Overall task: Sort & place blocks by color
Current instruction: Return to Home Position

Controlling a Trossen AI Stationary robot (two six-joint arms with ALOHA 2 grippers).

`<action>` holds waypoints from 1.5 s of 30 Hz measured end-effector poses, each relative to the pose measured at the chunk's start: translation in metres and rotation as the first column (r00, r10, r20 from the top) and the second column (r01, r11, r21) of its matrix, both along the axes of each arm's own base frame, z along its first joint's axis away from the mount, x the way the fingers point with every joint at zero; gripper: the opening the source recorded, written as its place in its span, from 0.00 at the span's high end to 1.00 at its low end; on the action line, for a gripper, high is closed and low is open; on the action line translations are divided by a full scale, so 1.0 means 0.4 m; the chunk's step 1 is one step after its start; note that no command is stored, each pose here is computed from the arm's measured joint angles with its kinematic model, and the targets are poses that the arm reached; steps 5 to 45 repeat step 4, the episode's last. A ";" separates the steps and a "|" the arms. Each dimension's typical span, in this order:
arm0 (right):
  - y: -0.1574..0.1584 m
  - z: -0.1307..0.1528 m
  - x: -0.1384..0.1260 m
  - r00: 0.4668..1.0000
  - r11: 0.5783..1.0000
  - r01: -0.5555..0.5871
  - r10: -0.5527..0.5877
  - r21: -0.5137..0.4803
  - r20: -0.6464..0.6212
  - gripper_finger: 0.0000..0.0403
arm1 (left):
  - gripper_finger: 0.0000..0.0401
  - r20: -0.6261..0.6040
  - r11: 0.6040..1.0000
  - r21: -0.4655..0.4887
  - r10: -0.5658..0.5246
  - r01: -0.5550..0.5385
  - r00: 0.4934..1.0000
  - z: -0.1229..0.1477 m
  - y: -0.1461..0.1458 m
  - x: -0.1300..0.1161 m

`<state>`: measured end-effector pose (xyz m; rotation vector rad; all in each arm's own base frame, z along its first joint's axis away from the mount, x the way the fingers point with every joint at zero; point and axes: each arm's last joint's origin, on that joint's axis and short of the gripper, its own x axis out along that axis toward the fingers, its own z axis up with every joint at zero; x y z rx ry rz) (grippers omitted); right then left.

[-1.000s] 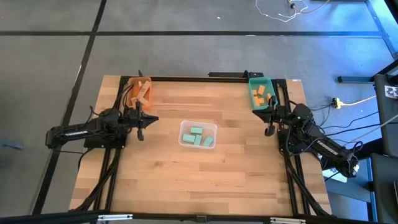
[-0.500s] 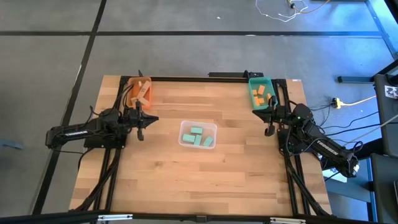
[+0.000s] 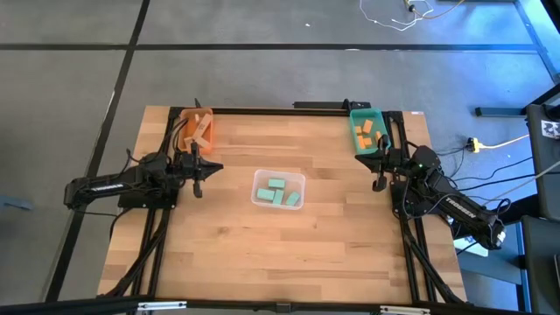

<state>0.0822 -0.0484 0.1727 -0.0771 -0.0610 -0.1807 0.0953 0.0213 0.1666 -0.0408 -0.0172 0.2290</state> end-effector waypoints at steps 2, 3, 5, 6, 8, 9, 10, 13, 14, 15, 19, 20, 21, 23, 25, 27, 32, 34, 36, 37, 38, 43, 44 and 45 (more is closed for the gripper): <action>0.000 0.000 0.000 1.000 1.000 0.000 0.000 0.000 0.000 1.00 | 0.98 0.000 1.000 0.000 0.000 0.000 1.000 0.000 0.000 0.000; 0.000 0.000 0.000 1.000 1.000 0.000 0.000 0.000 0.000 1.00 | 0.98 0.000 1.000 0.000 0.000 0.000 1.000 0.000 0.000 0.000; 0.000 0.000 0.000 1.000 1.000 0.000 0.000 0.000 0.000 1.00 | 0.98 0.000 1.000 0.000 0.000 0.000 1.000 0.000 0.000 0.000; 0.000 0.000 0.000 1.000 1.000 0.000 0.000 0.000 0.000 1.00 | 0.98 0.000 1.000 0.000 0.000 0.000 1.000 0.000 0.000 0.000; 0.000 0.000 0.000 1.000 1.000 0.000 0.000 0.000 0.000 1.00 | 0.98 0.000 1.000 0.000 0.000 0.000 1.000 0.000 0.000 0.000; 0.000 0.000 0.000 1.000 1.000 0.000 0.000 0.000 0.000 1.00 | 0.98 0.000 1.000 0.000 0.000 0.000 1.000 0.000 0.000 0.000; 0.000 0.000 0.000 1.000 1.000 0.000 0.000 0.000 0.000 1.00 | 0.98 0.000 1.000 0.000 0.000 0.000 1.000 0.000 0.000 0.000; 0.000 0.000 0.000 1.000 1.000 0.000 0.000 0.000 0.000 1.00 | 0.98 0.000 1.000 0.000 0.000 0.000 1.000 0.000 0.000 0.000; 0.000 0.000 0.000 1.000 1.000 0.000 0.000 0.000 0.000 1.00 | 0.98 0.000 1.000 0.000 0.000 0.000 1.000 0.000 0.000 0.000; 0.000 0.000 0.000 1.000 1.000 0.000 0.000 0.000 0.000 1.00 | 0.98 0.000 1.000 0.000 0.000 0.000 1.000 0.000 0.000 0.000; 0.000 0.000 0.000 1.000 1.000 0.000 0.000 0.000 0.000 1.00 | 0.98 0.000 1.000 0.000 0.000 0.000 1.000 0.000 0.000 0.000; 0.000 0.000 0.000 1.000 1.000 0.000 0.000 0.000 0.000 1.00 | 0.98 0.000 1.000 0.000 0.000 0.000 1.000 0.000 0.000 0.000; 0.000 0.000 0.000 1.000 1.000 0.000 0.000 0.000 0.000 1.00 | 0.98 0.000 1.000 0.000 0.000 0.000 1.000 0.000 0.000 0.000; 0.000 0.000 0.000 1.000 1.000 0.000 0.000 0.000 0.000 1.00 | 0.98 0.000 1.000 0.000 0.000 0.000 1.000 0.000 0.000 0.000; 0.000 0.000 0.000 1.000 1.000 0.000 0.000 0.000 0.000 1.00 | 0.98 0.000 1.000 0.000 0.000 0.000 1.000 0.000 0.000 0.000; 0.000 0.000 0.000 1.000 1.000 0.000 0.000 0.000 0.000 1.00 | 0.98 0.000 1.000 0.000 0.000 0.000 1.000 0.000 0.000 0.000; 0.000 0.000 0.000 1.000 1.000 0.000 0.000 0.000 0.000 1.00 | 0.98 0.000 1.000 0.000 0.000 0.000 1.000 0.000 0.000 0.000; 0.000 0.000 0.000 1.000 1.000 0.000 0.000 0.000 0.000 1.00 | 0.98 0.000 1.000 0.000 0.000 0.000 1.000 0.000 0.000 0.000; 0.000 0.000 0.000 1.000 1.000 0.000 0.000 0.000 0.000 1.00 | 0.98 0.000 1.000 0.000 0.000 0.000 1.000 0.000 0.000 0.000; 0.000 0.000 0.000 1.000 1.000 0.000 0.000 0.000 0.000 1.00 | 0.98 0.000 1.000 0.000 0.000 0.000 1.000 0.000 0.000 0.000; 0.000 0.000 0.000 1.000 1.000 0.000 0.000 0.000 0.000 1.00 | 0.98 0.000 1.000 0.000 0.000 0.000 1.000 0.000 0.000 0.000; 0.000 0.000 0.000 1.000 1.000 0.000 0.000 0.000 0.000 1.00 | 0.98 0.000 1.000 0.000 0.000 0.000 1.000 0.000 0.000 0.000; 0.000 0.000 0.000 1.000 1.000 0.000 0.000 0.000 0.000 1.00 | 0.98 0.000 1.000 0.000 0.000 0.000 1.000 0.000 0.000 0.000; 0.000 0.000 0.000 1.000 1.000 0.000 0.000 0.000 0.000 1.00 | 0.98 0.000 1.000 0.000 0.000 0.000 1.000 0.000 0.000 0.000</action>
